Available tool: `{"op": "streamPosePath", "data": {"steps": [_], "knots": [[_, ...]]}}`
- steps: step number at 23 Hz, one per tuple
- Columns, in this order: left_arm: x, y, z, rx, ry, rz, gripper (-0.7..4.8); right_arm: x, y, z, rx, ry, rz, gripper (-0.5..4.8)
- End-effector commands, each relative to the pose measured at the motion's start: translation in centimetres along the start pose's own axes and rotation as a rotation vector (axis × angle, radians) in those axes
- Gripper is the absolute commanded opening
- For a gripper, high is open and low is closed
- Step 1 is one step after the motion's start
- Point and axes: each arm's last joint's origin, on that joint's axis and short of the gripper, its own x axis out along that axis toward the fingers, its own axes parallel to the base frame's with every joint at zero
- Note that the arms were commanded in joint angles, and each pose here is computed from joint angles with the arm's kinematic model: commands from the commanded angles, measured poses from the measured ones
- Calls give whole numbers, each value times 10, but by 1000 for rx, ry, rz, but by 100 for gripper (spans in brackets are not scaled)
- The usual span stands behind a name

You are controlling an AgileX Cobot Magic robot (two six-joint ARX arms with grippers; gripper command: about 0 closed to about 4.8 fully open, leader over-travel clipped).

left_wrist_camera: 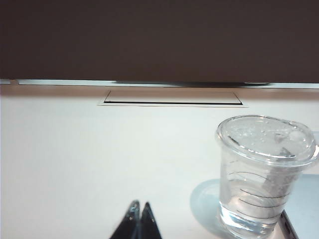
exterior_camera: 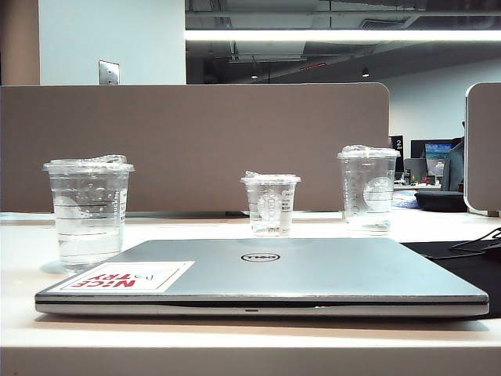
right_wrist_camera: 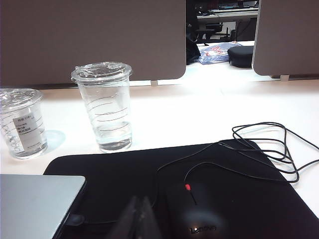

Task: Pick up the coffee cup on the left and place it on the left side of the laptop.

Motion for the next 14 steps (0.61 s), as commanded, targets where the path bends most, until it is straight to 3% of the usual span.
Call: {"op": "streamPosePath", "data": {"steps": [1,14], "knots": [[0,0,2,0,-11,1,-5,0,0,0,0,-14,-1,-4],[0,0,2,6,-12,4,-5,0,0,0,0,-15,-1,-5]]}}
